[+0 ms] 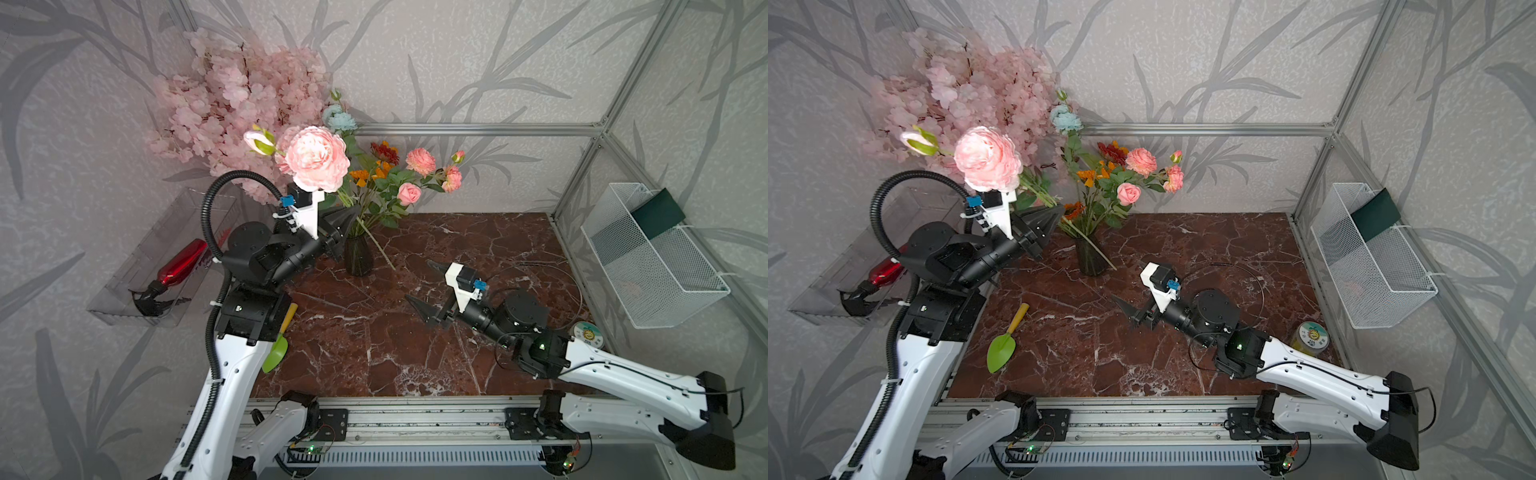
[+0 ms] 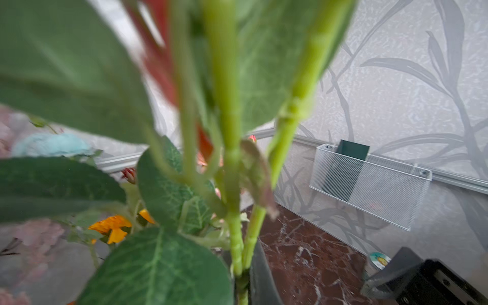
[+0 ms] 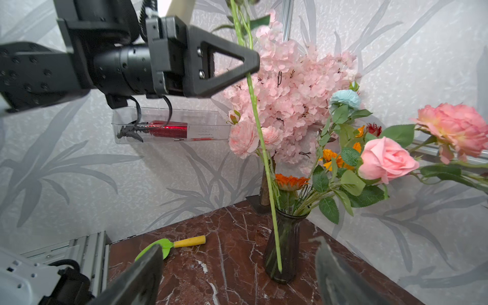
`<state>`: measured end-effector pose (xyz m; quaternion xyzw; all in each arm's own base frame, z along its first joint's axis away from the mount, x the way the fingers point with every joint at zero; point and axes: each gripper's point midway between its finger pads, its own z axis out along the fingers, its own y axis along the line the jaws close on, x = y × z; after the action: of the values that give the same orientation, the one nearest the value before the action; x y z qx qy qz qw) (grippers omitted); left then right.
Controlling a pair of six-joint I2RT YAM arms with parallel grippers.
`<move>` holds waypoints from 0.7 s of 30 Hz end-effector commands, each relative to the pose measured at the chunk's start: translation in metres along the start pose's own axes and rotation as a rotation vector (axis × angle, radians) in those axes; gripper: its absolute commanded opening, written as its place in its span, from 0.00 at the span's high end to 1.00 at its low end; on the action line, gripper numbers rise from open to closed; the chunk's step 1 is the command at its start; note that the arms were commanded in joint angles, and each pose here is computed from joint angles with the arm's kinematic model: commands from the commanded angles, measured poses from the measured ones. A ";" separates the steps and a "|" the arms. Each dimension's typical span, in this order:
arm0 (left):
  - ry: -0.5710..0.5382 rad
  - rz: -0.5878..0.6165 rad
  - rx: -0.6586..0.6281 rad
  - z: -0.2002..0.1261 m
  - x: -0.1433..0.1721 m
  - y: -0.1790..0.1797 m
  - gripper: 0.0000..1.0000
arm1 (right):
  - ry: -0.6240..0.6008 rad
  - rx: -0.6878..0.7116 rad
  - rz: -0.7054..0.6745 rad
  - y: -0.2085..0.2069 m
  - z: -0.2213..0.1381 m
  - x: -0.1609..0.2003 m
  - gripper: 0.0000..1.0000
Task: Pick out pink flowers from the vase
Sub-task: Place the flower at the center of the board.
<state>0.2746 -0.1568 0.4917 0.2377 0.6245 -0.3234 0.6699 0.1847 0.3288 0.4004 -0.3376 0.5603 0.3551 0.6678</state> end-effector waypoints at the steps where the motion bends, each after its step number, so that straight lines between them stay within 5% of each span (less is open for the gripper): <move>1: 0.084 -0.101 0.203 0.005 0.029 -0.029 1.00 | 0.048 -0.059 -0.014 0.011 -0.001 -0.001 0.20; 11: 0.181 -0.002 0.314 -0.003 0.080 -0.058 1.00 | 0.113 -0.068 -0.011 0.014 0.028 0.010 0.41; 21: 0.208 -0.003 0.371 -0.002 0.093 -0.069 1.00 | 0.134 -0.053 0.025 0.013 0.050 0.021 0.55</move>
<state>0.2341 -0.2113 0.4054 0.3660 0.6353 -0.4014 0.5490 0.2022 0.3768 0.3656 -0.3847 0.6098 0.3382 0.6048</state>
